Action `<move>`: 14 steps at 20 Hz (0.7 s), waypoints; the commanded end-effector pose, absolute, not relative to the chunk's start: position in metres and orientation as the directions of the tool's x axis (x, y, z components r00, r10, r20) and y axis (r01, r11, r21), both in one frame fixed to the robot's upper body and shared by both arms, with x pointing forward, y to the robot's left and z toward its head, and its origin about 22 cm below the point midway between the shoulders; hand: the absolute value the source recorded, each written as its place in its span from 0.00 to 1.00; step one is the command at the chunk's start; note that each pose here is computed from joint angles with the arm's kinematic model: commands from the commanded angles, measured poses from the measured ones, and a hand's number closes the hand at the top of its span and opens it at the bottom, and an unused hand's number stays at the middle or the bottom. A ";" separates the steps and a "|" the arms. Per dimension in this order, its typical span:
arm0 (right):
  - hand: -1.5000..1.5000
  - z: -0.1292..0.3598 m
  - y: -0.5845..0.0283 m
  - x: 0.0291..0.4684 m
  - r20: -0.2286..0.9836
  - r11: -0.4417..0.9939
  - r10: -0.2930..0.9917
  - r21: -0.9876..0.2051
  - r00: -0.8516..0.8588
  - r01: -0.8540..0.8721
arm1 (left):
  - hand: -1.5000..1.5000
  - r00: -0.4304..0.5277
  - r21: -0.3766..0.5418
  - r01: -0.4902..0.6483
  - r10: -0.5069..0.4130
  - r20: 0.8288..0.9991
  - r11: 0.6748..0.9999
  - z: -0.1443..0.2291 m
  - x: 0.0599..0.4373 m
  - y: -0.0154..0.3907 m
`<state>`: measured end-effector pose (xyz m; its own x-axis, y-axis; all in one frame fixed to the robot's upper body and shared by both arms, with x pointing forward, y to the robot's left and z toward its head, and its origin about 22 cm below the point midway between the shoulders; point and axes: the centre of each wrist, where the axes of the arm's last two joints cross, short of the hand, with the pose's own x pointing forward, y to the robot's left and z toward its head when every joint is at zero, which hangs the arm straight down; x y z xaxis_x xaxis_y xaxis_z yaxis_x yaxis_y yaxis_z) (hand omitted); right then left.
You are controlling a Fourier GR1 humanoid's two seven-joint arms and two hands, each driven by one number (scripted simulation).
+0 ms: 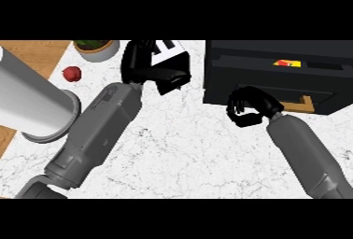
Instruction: Pick up the cup, place it into the drawer and close the drawer
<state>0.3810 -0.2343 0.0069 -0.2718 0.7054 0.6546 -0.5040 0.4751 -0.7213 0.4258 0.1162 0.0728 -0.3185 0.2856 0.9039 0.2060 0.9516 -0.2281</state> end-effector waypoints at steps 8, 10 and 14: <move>1.00 0.083 -0.285 0.436 0.703 0.658 0.675 -0.711 -0.223 -0.250 | 0.00 -0.302 -0.230 0.257 0.304 0.904 0.939 0.069 0.418 0.144; 1.00 0.084 -0.289 0.436 0.721 0.682 0.662 -0.693 -0.205 -0.233 | 0.00 -0.314 -0.218 0.250 0.292 0.903 0.943 0.065 0.417 0.164; 1.00 0.107 -0.298 0.440 0.734 0.694 0.643 -0.680 -0.221 -0.239 | 0.00 -0.306 -0.212 0.282 0.297 0.905 0.936 0.069 0.417 0.157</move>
<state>0.4078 -0.2733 0.0272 -0.2038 0.5826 0.7868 -0.4674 0.6483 -0.6010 0.4169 0.1535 0.0648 -0.3024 0.2987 0.9052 0.2587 0.9397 -0.2236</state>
